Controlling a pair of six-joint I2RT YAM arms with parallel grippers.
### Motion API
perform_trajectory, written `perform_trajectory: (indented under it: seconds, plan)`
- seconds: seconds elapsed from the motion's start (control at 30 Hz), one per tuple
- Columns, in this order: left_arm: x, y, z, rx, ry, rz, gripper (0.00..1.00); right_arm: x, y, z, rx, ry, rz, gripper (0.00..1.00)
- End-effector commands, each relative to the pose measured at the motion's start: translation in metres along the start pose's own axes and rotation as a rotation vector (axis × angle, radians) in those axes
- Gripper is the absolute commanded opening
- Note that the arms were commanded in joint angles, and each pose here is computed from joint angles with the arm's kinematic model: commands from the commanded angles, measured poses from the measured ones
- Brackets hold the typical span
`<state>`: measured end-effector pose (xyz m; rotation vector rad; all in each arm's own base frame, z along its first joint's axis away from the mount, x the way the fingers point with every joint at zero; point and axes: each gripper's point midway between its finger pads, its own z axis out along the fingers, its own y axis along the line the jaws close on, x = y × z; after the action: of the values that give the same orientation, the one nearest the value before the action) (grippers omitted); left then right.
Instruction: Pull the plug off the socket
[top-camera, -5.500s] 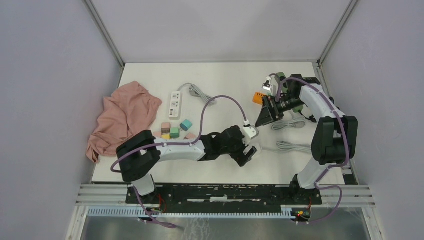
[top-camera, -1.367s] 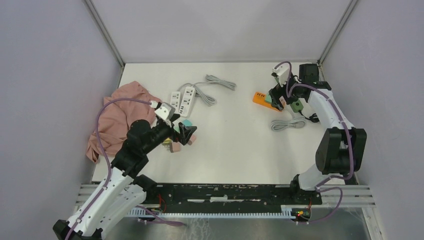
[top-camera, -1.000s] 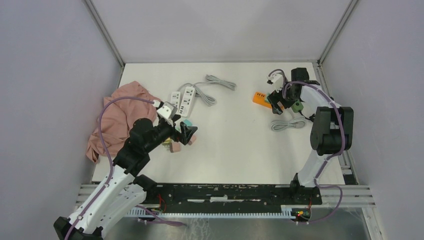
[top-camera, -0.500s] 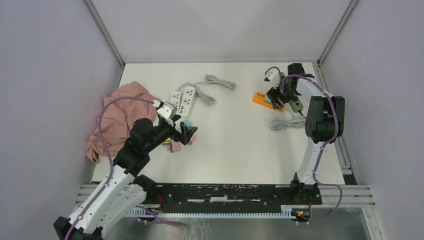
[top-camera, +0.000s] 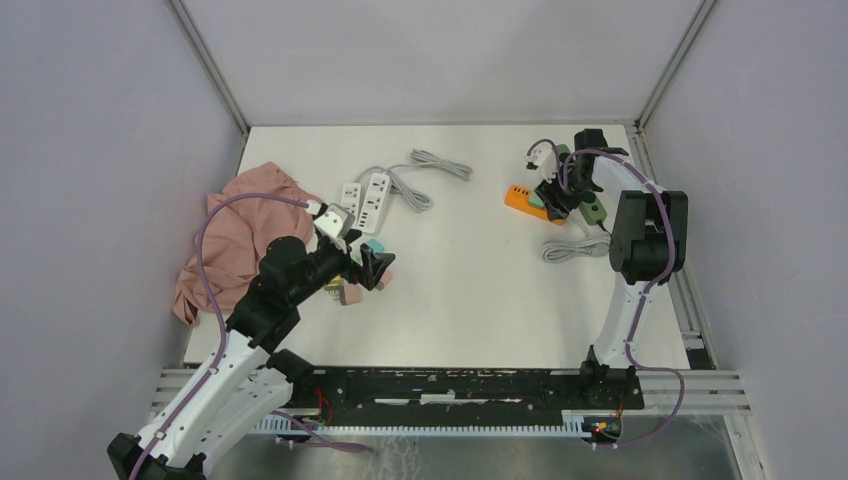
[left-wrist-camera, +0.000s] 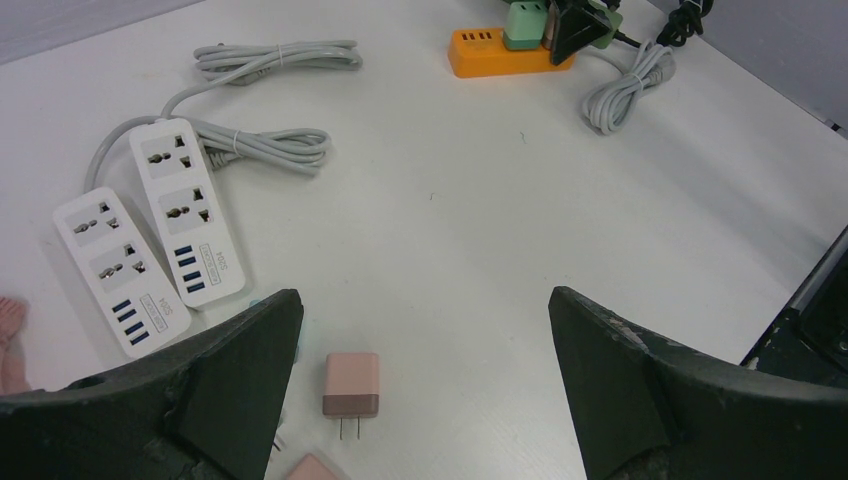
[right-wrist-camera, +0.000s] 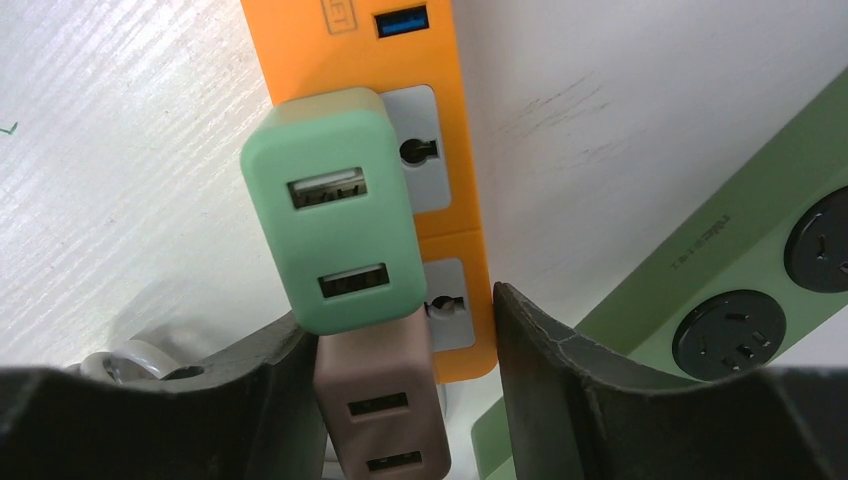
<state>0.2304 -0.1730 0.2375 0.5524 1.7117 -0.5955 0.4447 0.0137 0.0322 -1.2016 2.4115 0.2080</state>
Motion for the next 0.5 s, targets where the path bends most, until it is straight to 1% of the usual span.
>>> perform_trajectory:
  seconds: [0.0, 0.13, 0.23, 0.37, 0.47]
  plan:
    - [-0.015, 0.000, -0.001, 0.011, -0.058, 0.060, 0.99, -0.006, 0.005, -0.004, -0.039, -0.018, -0.017, 0.31]
    - [-0.015, 0.001, -0.001, 0.006, -0.058, 0.060, 0.99, -0.016, 0.010, -0.014, -0.048, -0.058, -0.027, 0.16]
    - [-0.014, 0.001, 0.000, 0.004, -0.056, 0.059, 0.99, -0.024, 0.017, -0.020, -0.066, -0.100, -0.030, 0.08]
    - [-0.013, 0.001, 0.000, 0.005, -0.053, 0.059, 0.99, -0.032, 0.030, -0.025, -0.096, -0.138, -0.053, 0.03]
    - [-0.013, 0.001, 0.000, 0.005, -0.051, 0.058, 0.99, -0.041, 0.041, -0.031, -0.113, -0.170, -0.082, 0.02]
